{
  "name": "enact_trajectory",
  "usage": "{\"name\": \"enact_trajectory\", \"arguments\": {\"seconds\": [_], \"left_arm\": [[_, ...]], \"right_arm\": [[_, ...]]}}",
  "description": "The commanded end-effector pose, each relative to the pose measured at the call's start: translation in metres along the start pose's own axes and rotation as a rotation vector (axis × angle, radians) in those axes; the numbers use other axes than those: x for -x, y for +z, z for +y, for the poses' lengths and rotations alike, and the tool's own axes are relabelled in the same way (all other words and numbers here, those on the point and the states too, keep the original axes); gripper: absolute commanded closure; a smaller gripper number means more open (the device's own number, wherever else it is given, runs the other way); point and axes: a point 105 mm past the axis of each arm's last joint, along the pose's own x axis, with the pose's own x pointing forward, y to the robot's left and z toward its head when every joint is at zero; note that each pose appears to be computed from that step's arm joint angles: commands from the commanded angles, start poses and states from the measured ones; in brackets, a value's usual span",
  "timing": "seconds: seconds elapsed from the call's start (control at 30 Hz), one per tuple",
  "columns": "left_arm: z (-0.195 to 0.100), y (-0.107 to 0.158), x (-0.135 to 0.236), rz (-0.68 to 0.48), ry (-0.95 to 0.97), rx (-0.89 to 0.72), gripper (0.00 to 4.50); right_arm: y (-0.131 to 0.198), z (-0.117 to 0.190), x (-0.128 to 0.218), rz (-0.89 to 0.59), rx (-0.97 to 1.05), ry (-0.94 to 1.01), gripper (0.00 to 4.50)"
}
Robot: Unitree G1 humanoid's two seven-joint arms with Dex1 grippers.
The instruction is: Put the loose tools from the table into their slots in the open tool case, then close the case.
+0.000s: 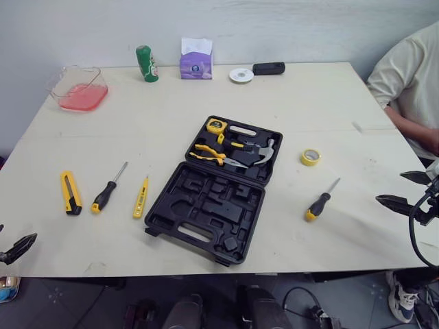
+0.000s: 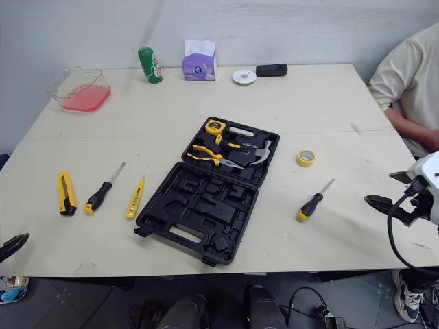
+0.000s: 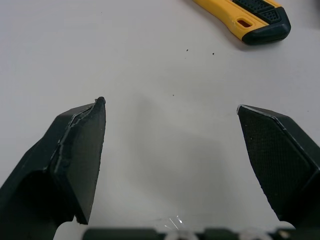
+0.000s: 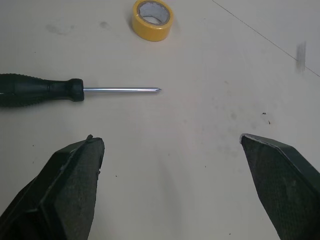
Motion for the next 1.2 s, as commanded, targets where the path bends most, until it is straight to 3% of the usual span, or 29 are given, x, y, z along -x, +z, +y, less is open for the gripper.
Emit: {"name": "enact_trajectory", "arguments": {"seconds": [0.03, 0.4, 0.63, 0.77, 0.87, 1.0, 1.07, 1.17, 1.2], "left_arm": [[0.009, 0.017, 0.003, -0.042, 0.027, -0.021, 0.08], [0.000, 0.034, -0.008, -0.078, -0.018, 0.019, 0.08], [-0.023, 0.056, -0.018, -0.105, -0.134, -0.004, 0.08], [-0.059, 0.106, -0.050, -0.181, -0.253, -0.100, 0.08], [-0.077, 0.122, -0.070, -0.174, -0.295, -0.156, 0.08], [-0.128, 0.146, -0.100, -0.190, -0.476, -0.271, 0.08], [-0.147, 0.154, -0.115, -0.198, -0.527, -0.286, 0.60], [-0.174, 0.159, -0.131, -0.192, -0.611, -0.340, 1.79], [-0.181, 0.160, -0.136, -0.187, -0.630, -0.358, 2.30]], "right_arm": [[0.007, -0.004, 0.005, -0.026, 0.020, -0.035, 0.00], [0.005, -0.006, 0.003, -0.032, 0.022, -0.085, 0.00], [0.015, -0.006, 0.002, -0.062, 0.016, -0.123, 0.00], [0.045, 0.024, -0.015, -0.135, -0.007, -0.102, 0.00], [0.055, 0.047, -0.026, -0.146, -0.007, -0.057, 0.00], [0.078, 0.090, -0.049, -0.208, -0.029, 0.018, 0.00], [0.080, 0.106, -0.060, -0.201, -0.039, 0.061, 0.00], [0.082, 0.117, -0.073, -0.193, -0.044, 0.085, 0.83], [0.082, 0.119, -0.077, -0.190, -0.039, 0.089, 1.34]]}}
